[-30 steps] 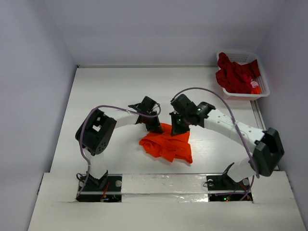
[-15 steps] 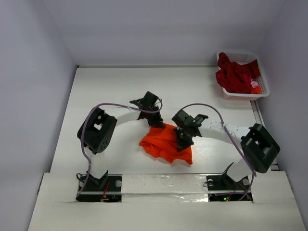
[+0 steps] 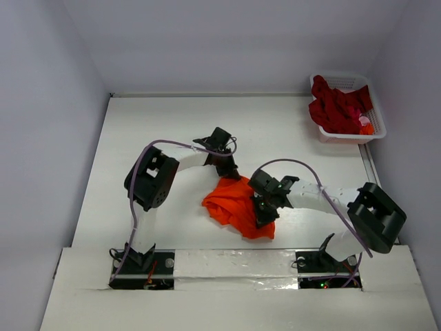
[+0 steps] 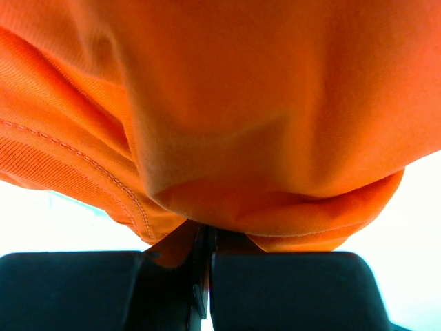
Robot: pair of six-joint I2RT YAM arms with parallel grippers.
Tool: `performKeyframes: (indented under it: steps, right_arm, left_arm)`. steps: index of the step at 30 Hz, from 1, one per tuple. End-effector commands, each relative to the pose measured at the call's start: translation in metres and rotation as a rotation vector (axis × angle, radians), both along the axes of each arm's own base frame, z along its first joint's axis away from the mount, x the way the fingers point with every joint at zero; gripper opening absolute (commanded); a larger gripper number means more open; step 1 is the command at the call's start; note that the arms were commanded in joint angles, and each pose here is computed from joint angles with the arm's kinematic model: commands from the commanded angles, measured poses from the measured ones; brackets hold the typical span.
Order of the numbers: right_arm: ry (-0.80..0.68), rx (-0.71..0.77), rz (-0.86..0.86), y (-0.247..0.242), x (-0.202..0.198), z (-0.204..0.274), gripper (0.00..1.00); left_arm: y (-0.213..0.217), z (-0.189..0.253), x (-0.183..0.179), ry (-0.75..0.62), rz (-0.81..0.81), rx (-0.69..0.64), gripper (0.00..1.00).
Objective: Fold and stack the t-shirts
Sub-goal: Smooth out wrinkles on the folded tshirt
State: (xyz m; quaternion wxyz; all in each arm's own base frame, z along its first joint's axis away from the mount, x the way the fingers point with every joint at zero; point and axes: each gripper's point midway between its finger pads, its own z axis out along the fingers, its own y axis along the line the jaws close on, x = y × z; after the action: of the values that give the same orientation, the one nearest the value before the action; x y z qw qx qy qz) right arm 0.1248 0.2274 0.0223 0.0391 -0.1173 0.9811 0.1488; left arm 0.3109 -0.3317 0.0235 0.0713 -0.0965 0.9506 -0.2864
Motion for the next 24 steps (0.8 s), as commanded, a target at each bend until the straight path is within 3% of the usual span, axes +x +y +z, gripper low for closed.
performKeyframes:
  steps: [1,15,18,24]
  right_arm:
    - [0.027,-0.014,0.012,-0.007,-0.015,-0.007,0.00]
    - [0.028,-0.018,-0.012,-0.016,-0.021,-0.007,0.00]
    - [-0.014,-0.018,-0.021,-0.017,-0.015,0.004,0.00]
    - [-0.126,0.009,-0.030,-0.004,0.012,0.053,0.00]
  left_arm:
    - [0.010,-0.004,0.020,-0.017,0.043,0.025,0.00]
    - [0.061,-0.028,0.065,0.004,0.149,0.058,0.00]
    - [0.068,-0.021,0.072,-0.005,0.167,0.046,0.00]
    - [0.082,0.036,0.067,-0.106,0.154,0.071,0.00]
